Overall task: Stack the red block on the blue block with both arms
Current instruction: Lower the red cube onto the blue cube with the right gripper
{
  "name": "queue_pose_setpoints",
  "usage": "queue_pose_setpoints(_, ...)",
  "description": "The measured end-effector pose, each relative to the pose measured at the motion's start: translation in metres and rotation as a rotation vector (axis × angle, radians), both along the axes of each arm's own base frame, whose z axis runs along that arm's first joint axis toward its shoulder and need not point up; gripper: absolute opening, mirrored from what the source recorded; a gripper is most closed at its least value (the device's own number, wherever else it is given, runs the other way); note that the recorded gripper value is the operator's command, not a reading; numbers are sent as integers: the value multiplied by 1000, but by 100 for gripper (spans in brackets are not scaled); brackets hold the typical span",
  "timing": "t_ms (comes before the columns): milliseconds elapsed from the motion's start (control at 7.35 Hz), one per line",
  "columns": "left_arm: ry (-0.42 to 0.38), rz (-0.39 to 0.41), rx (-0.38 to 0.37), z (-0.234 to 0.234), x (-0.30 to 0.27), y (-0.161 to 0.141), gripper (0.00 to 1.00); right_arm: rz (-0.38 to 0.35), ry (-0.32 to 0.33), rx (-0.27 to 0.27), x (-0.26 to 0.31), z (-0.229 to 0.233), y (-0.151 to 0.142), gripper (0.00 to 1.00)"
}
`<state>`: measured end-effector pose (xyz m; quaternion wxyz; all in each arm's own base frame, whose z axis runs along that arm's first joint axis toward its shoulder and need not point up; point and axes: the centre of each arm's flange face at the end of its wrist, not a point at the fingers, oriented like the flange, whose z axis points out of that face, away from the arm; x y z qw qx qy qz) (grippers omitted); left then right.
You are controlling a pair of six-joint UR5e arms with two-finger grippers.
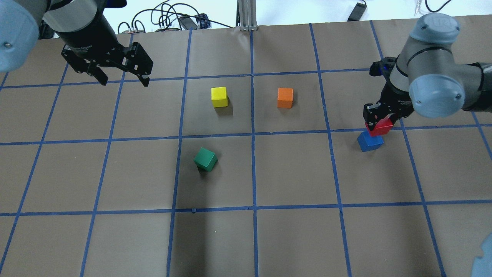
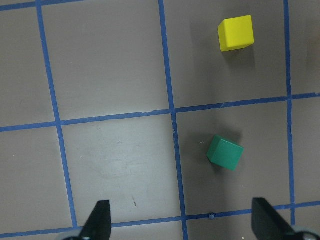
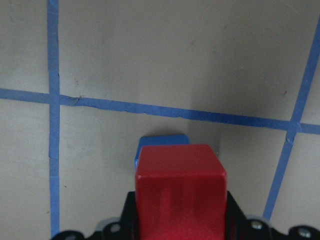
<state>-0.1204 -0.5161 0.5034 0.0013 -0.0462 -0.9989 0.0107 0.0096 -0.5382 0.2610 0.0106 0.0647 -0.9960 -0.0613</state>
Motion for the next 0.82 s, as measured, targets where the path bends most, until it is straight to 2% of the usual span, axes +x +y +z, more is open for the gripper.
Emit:
queue_pose_setpoints(272, 0, -1, 1, -1, 0, 0, 100, -1, -2, -1, 1, -6, 5, 0)
queue_pose_setpoints(408, 0, -2, 2, -1, 0, 0, 100, -1, -4, 3, 1, -8, 7, 4)
queue_pose_setpoints(544, 0, -2, 3, -2, -1, 0, 100, -1, -5, 7, 2, -10, 8, 13)
queue_pose_setpoints(680, 0, -2, 2, -2, -1, 0, 100, -1, -6, 9, 2, -11, 9, 30)
queue_pose_setpoints(816, 0, -2, 3, -2, -1, 0, 100, -1, -7, 10, 2, -12, 10, 68)
